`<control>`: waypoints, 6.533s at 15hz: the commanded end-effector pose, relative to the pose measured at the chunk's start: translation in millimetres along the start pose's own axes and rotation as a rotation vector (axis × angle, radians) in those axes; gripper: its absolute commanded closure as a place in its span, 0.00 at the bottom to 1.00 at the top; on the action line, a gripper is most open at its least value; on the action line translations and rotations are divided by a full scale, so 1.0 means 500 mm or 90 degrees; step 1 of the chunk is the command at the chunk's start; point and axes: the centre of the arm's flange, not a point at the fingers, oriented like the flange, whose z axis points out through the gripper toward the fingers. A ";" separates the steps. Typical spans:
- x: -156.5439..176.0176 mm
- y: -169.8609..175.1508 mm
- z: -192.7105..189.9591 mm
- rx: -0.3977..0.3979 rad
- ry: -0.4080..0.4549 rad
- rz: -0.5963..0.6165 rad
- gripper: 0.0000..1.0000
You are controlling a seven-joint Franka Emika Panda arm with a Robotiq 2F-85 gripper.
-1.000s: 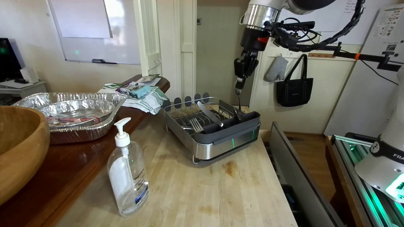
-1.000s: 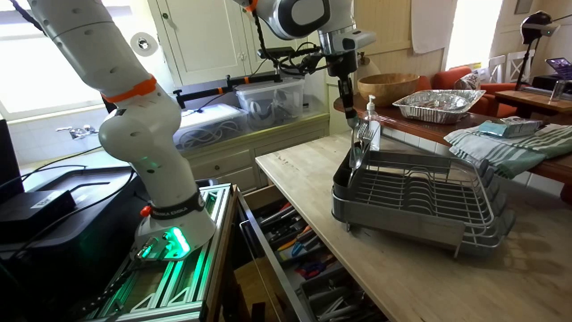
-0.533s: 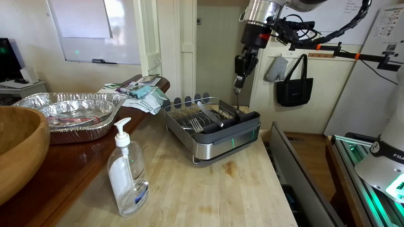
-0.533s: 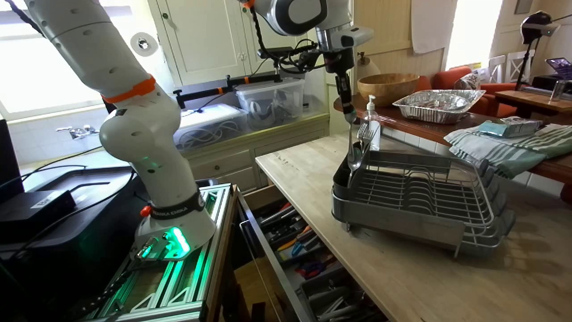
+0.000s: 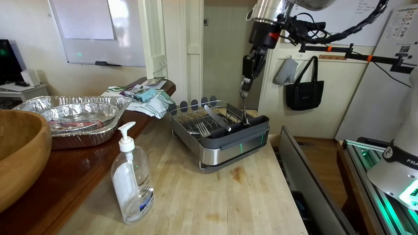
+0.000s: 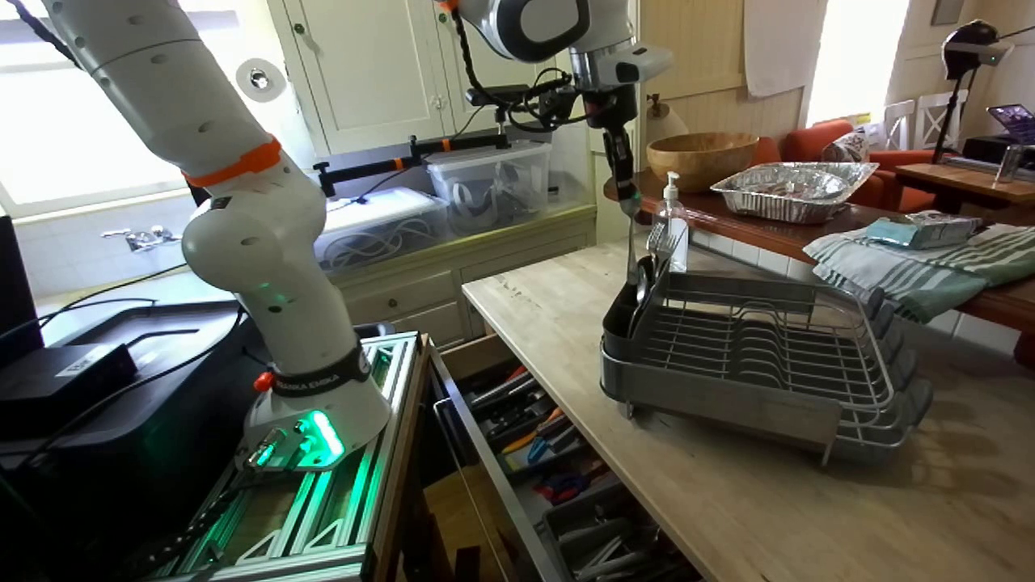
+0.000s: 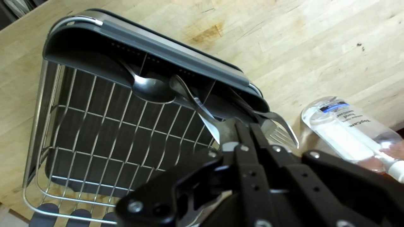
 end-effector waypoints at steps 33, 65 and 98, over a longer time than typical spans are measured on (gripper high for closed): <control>0.069 0.086 0.171 0.053 -0.081 -0.002 0.99; 0.076 0.138 0.203 -0.073 -0.170 0.030 0.04; 0.051 0.078 0.018 -0.056 -0.077 -0.004 0.99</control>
